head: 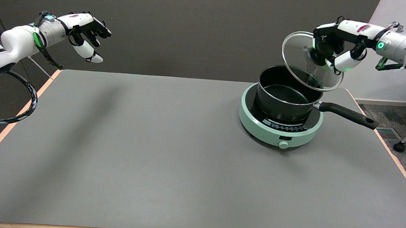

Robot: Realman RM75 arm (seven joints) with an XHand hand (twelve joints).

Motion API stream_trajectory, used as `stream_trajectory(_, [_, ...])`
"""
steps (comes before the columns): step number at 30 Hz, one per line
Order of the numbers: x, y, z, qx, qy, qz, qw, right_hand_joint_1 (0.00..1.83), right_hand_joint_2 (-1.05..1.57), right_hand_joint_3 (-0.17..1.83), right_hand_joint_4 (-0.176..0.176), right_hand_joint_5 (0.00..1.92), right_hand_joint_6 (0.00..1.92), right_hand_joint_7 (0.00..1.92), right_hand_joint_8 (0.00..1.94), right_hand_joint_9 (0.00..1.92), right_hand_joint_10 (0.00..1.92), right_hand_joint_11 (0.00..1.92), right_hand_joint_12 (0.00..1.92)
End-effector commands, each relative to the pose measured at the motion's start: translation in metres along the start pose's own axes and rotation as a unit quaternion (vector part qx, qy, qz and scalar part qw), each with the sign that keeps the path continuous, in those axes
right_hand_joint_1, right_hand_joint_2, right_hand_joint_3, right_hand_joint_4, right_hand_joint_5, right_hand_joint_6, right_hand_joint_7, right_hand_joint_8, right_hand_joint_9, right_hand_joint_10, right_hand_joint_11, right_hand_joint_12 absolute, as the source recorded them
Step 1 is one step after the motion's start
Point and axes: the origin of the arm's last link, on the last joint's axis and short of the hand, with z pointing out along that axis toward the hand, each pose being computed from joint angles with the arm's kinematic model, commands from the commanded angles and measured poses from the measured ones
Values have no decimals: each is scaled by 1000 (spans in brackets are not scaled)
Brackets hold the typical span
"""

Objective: Place the pot onto the induction cooker.

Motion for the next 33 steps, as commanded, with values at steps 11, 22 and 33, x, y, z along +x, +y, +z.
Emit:
stream_trajectory(11, [21,7,-14,-38,57,32,997,1340,772,1067,163,449,1688,771,1782,775,1921,551,1921])
stream_trajectory(22, [42,-9,-23,-43,93,-16,995,1344,751,1106,174,458,1706,786,1790,792,1921,576,1921])
stream_trajectory(33, [53,-13,-28,-42,105,-19,993,1345,749,1110,176,469,1713,786,1791,793,1921,577,1921])
